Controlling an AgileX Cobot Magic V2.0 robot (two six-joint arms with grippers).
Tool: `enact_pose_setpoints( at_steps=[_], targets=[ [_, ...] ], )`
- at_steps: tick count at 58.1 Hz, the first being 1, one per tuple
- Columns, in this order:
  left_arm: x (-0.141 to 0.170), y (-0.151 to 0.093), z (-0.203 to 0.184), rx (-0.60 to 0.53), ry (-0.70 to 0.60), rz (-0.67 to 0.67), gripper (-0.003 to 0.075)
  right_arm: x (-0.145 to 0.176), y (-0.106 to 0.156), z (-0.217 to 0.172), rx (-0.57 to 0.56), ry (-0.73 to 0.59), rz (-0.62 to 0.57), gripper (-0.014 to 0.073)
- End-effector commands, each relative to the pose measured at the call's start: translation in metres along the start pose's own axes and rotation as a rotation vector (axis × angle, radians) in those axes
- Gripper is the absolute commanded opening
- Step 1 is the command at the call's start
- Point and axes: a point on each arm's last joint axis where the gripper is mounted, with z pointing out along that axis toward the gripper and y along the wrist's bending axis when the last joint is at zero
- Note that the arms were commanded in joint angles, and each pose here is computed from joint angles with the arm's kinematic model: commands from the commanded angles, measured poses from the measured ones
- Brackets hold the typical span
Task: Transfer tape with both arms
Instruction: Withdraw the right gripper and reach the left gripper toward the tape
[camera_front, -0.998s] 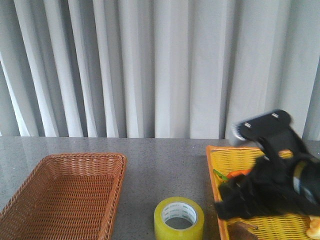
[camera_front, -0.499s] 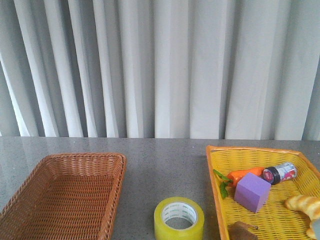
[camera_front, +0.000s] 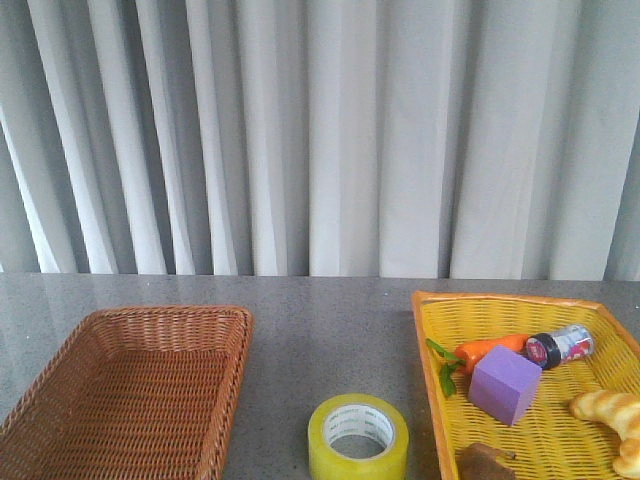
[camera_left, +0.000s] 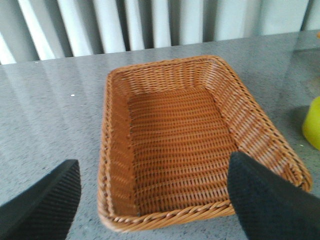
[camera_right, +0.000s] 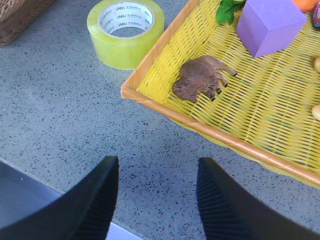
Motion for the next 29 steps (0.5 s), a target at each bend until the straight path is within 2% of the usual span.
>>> enact_pose_setpoints(
  at_steps=[1,14,29],
  targets=[
    [-0.029,-0.01,0.01,0.067,-0.078,0.047,0.0588,-0.011,-0.001,-0.005,0.0,-0.078,-0.002,0.0361],
    [-0.063,-0.05,0.053,0.252,0.034,0.198,0.0588,-0.011,-0.001,-0.005,0.0,-0.078,-0.002,0.0361],
    [-0.086,-0.108,0.117,0.393,0.265,0.328,0.0588,-0.011,-0.001,-0.005,0.0,-0.078,-0.002,0.0361]
  ],
)
